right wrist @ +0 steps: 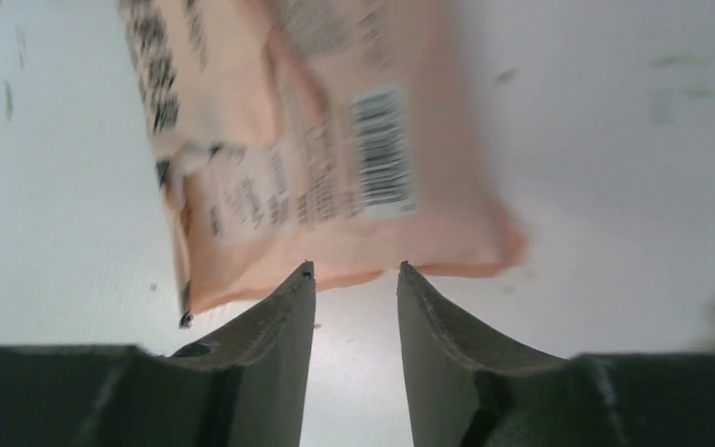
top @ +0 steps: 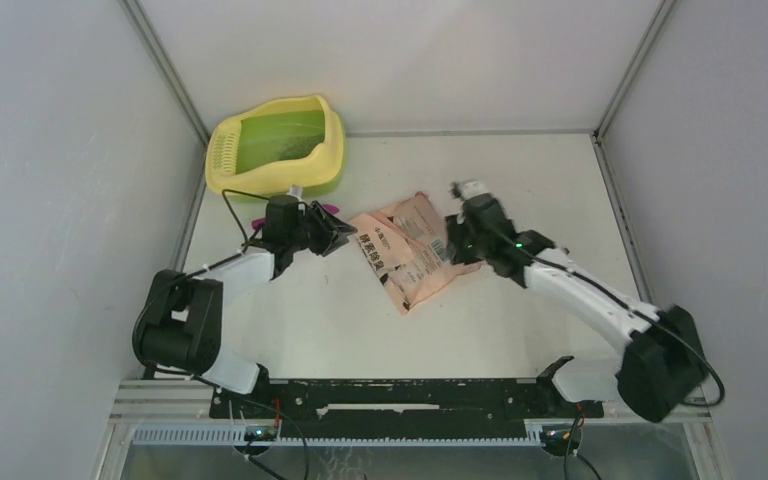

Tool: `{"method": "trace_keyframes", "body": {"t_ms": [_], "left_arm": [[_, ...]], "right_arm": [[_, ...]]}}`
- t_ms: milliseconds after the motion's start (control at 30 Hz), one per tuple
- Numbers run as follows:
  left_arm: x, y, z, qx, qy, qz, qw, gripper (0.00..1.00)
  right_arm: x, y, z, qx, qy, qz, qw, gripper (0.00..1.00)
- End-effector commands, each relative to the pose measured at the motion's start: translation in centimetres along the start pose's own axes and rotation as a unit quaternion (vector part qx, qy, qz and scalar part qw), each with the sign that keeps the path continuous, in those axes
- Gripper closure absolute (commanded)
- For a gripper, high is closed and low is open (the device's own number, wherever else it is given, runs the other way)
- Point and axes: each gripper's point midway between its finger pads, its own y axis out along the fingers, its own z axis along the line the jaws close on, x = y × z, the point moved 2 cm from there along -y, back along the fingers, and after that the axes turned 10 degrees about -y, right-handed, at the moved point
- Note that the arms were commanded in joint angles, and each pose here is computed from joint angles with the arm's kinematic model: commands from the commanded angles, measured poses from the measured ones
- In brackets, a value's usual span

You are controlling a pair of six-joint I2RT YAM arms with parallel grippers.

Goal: Fill the litter box with clean litter
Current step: Close the cat litter bag at the center of the board, then adjust the clamp at the center of the board.

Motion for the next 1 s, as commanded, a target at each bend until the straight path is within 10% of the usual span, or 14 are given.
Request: {"method": "trace_keyframes", "body": {"t_ms": [0,133,267,967], "left_arm": [[-0.6,-2.1,-3.9,-0.055,0.037,0.012,0.998,0.49],[-1.7,-2.8,-5.5,-0.078,0.054,0.03,0.995,0.38],[-3.1,-2.8,-5.7,-0.077,0.068,0.043,0.994,0.06],[-6.0,-2.5,-4.9,-0.068,0.102,0.088,0.989,0.0]], "right_arm": [[0.4,-3.5,-6.1,-0.061,0.078,-0.043,0.994,0.48],[-1.5,-3.7,-10.7,-0.085,0.197,-0.03,0.976,0.37],[-3.1,-3.4,-14.9,-0.125,0.304,-0.019,0.944,0.33],[-7.8,-0.3,-26.5,-0.341,0.396,0.11,0.845,0.31]]}}
